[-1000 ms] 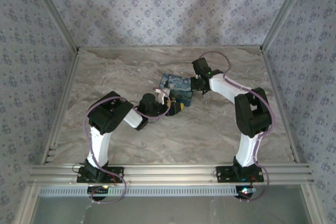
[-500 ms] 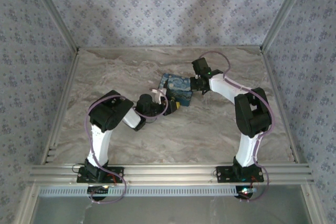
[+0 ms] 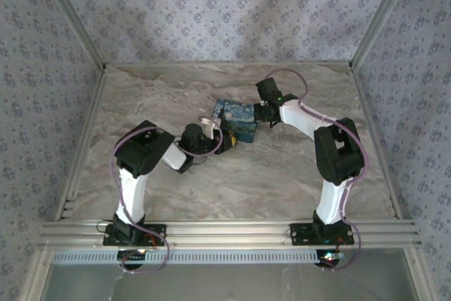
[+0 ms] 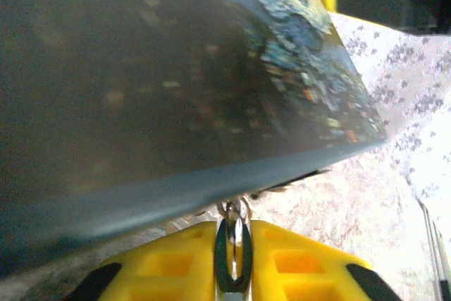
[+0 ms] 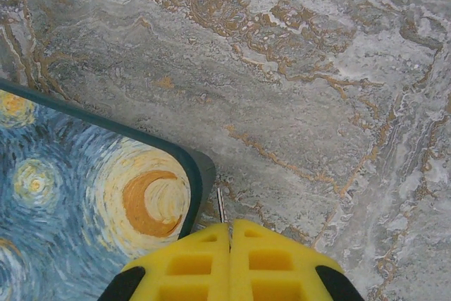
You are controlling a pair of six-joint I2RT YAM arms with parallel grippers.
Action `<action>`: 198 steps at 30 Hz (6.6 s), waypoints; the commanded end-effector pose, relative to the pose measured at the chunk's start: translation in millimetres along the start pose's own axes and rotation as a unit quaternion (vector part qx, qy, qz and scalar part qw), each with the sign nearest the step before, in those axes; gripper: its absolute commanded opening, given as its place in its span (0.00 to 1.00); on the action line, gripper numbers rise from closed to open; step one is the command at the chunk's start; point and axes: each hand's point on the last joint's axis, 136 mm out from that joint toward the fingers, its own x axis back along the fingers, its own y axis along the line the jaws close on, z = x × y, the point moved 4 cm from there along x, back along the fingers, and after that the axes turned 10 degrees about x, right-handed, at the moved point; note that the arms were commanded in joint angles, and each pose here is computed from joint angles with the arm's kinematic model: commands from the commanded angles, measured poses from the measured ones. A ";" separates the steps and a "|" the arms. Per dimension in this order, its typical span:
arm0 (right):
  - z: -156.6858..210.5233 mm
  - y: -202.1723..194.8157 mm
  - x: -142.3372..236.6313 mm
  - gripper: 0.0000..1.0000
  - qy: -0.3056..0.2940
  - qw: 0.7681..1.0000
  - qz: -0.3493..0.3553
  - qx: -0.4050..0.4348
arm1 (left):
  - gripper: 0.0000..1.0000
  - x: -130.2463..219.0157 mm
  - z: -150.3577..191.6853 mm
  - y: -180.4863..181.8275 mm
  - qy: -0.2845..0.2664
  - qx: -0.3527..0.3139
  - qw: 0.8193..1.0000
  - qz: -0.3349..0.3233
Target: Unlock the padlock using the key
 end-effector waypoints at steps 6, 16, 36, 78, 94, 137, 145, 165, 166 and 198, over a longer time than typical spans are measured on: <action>6.5 0.9 4.7 0.00 0.005 1.000 -0.007 -0.007 | 0.07 10.6 41.8 41.2 0.110 0.063 0.987 -0.095; 7.0 -18.4 34.9 0.00 -0.032 0.999 -0.026 -0.025 | 0.01 21.9 25.9 16.7 0.164 0.114 0.972 -0.122; 75.2 11.5 145.0 0.00 -0.189 0.934 -0.296 -0.073 | 0.01 -15.5 -8.8 -42.6 0.102 0.230 0.963 -0.091; 87.0 9.6 179.4 0.00 -0.283 0.839 -0.418 -0.204 | 0.01 -36.9 -46.9 -88.3 0.042 0.298 0.954 0.002; 98.3 15.8 122.6 0.00 -0.233 0.839 -0.407 -0.275 | 0.01 -36.0 -45.5 -87.9 0.041 0.300 0.953 0.014; 81.0 42.6 68.9 0.00 -0.195 0.805 -0.432 -0.355 | 0.00 -36.3 -40.6 -82.9 0.043 0.307 0.950 0.021; 74.9 41.6 67.8 0.00 -0.201 0.801 -0.434 -0.361 | 0.00 -36.7 -41.2 -84.7 0.043 0.307 0.950 0.026; 69.8 33.8 64.3 0.00 -0.201 0.786 -0.418 -0.409 | 0.00 -38.7 -35.2 -88.1 0.051 0.304 0.951 0.032; 69.1 33.7 64.6 0.00 -0.200 0.783 -0.419 -0.414 | 0.00 -38.9 -35.2 -88.9 0.052 0.304 0.951 0.034; 44.3 46.3 43.2 0.00 -0.193 0.689 -0.449 -0.535 | 0.00 -31.7 -20.6 -117.1 0.082 0.287 0.951 0.085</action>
